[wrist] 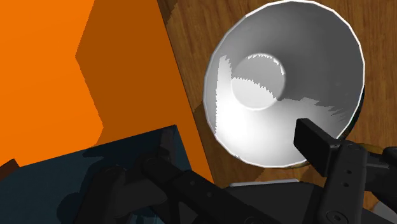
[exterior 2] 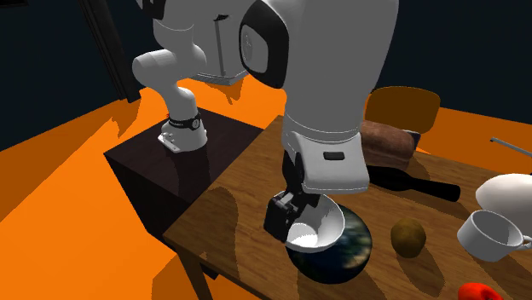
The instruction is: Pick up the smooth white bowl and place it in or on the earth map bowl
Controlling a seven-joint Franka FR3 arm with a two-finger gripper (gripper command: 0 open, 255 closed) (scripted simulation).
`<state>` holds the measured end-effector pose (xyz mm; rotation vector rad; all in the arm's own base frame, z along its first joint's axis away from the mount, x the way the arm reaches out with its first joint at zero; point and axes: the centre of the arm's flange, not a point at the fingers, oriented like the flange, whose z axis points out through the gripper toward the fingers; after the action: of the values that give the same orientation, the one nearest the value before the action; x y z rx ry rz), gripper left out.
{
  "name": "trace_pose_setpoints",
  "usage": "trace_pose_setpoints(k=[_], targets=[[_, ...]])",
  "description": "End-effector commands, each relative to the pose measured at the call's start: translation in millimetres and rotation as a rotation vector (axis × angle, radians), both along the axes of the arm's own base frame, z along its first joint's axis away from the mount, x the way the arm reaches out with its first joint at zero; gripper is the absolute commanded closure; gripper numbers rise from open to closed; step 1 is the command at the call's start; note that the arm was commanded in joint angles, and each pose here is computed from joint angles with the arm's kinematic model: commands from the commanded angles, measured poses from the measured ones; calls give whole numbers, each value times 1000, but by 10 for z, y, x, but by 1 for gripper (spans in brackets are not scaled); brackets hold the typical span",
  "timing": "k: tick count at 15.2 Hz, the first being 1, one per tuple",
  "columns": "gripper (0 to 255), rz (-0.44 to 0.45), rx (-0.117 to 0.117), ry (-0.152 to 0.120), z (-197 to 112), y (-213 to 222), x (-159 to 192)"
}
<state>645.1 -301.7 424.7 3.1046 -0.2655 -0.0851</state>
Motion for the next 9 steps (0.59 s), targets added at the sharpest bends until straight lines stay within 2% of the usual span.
trace_pose_setpoints(k=[1, 2, 9], targets=[[0, 0, 0, 0, 242, 0, 40], [0, 0, 0, 0, 346, 2, 46], [0, 0, 0, 0, 346, 2, 46]])
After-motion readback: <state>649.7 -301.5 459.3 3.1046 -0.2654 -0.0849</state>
